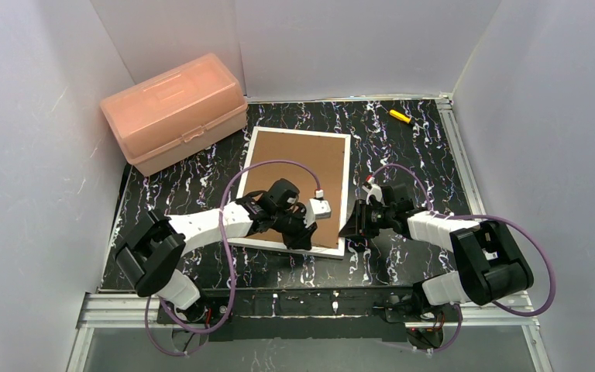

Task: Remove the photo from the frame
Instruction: Release the photo frame item from the photo frame.

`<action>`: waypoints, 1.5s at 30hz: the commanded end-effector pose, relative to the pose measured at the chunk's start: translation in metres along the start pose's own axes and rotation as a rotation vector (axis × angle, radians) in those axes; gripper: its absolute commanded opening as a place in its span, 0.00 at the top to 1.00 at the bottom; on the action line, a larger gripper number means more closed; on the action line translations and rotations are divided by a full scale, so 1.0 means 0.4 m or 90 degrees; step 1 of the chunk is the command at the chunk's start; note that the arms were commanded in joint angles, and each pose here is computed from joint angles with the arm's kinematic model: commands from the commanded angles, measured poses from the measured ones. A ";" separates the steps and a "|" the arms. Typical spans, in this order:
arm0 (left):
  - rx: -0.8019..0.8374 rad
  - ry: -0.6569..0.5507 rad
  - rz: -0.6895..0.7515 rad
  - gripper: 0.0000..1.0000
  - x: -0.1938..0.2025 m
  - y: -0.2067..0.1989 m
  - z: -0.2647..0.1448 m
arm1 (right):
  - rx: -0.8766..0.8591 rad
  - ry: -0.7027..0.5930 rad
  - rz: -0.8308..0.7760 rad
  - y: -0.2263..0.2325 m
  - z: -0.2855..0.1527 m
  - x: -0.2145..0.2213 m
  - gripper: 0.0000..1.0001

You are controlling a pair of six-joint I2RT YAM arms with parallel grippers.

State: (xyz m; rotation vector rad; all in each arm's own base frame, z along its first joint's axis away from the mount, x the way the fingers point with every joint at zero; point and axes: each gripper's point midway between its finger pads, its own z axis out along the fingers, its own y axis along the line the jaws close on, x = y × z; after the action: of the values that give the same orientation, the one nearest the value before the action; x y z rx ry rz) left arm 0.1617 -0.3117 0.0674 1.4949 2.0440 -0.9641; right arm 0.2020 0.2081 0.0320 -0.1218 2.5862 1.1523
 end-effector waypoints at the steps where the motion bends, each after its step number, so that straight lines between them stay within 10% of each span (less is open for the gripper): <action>1: -0.001 0.016 0.075 1.00 -0.013 -0.003 -0.002 | -0.022 -0.008 -0.037 0.024 0.001 -0.024 0.59; 45: 0.054 0.091 -0.061 1.00 -0.067 -0.022 0.040 | -0.021 0.006 -0.028 0.017 -0.001 -0.003 0.61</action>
State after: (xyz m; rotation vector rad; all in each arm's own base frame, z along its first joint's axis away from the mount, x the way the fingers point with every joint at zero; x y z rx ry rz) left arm 0.1681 -0.3247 0.0589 1.5782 2.2120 -0.8858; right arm 0.2011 0.2075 0.0312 -0.1571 2.5800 1.1485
